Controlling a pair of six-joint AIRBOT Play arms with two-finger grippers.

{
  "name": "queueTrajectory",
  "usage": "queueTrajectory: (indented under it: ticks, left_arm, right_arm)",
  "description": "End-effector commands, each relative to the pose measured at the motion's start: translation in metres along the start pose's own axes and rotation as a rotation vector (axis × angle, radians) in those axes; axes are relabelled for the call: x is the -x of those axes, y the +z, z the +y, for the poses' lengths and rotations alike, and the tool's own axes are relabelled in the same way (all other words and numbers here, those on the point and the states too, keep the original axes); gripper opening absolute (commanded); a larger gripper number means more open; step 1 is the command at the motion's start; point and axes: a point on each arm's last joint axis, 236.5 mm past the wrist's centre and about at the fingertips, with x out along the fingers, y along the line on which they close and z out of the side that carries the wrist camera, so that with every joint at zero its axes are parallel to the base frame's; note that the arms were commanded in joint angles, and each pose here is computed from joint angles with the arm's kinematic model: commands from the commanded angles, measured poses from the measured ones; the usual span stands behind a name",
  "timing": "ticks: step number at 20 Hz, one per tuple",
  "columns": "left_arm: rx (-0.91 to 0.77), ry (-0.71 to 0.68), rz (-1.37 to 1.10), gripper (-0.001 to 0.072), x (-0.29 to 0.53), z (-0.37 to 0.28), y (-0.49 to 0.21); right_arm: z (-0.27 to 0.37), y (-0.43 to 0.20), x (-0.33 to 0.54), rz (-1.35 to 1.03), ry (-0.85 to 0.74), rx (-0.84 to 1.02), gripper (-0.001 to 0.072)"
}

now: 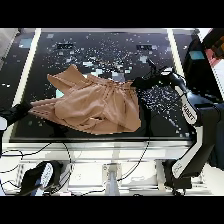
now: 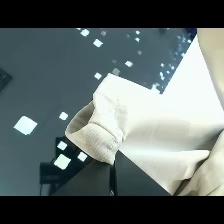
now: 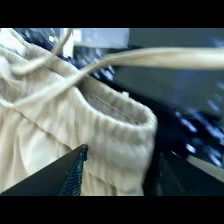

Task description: Fold the clothes and pants, and hang the long-sleeved shirts on hangers.

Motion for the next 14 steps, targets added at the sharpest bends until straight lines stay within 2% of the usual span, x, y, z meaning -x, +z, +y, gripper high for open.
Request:
queueTrajectory:
  ticks: [1,2,3,4,5,9,14]
  left_arm:
    - [0.001,0.0,0.0,0.0013,0.0,0.0,0.0]
    - [0.001,0.0,0.0,0.0013,0.0,0.0,0.0]
    - [0.001,0.0,0.001,0.0013,0.0,0.0,0.0]
    - [0.006,-0.006,0.002,0.0013,0.0,-0.001,-0.001]
    - [0.012,-0.011,0.002,0.0013,0.0,-0.002,0.0]
    - [0.036,-0.066,-0.173,0.0013,0.006,-0.015,0.042]
    - [0.319,-0.21,-0.453,0.001,0.034,-0.033,0.119]
  right_arm:
    - [0.009,-0.001,-0.014,0.003,-0.003,0.027,0.045]
    - [0.015,-0.002,-0.017,0.005,0.0,0.045,0.0403]
    - [0.021,-0.001,-0.019,0.004,0.003,0.078,0.0286]
    - [0.026,0.003,-0.018,-0.004,0.005,0.101,0.0138]
    - [0.03,0.012,-0.013,-0.024,0.008,0.112,0.0044]
    - [0.028,0.073,0.049,-0.187,-0.076,0.183,0.0044]
    - [-0.006,0.145,0.197,-0.539,-0.152,-0.028,0.0044]
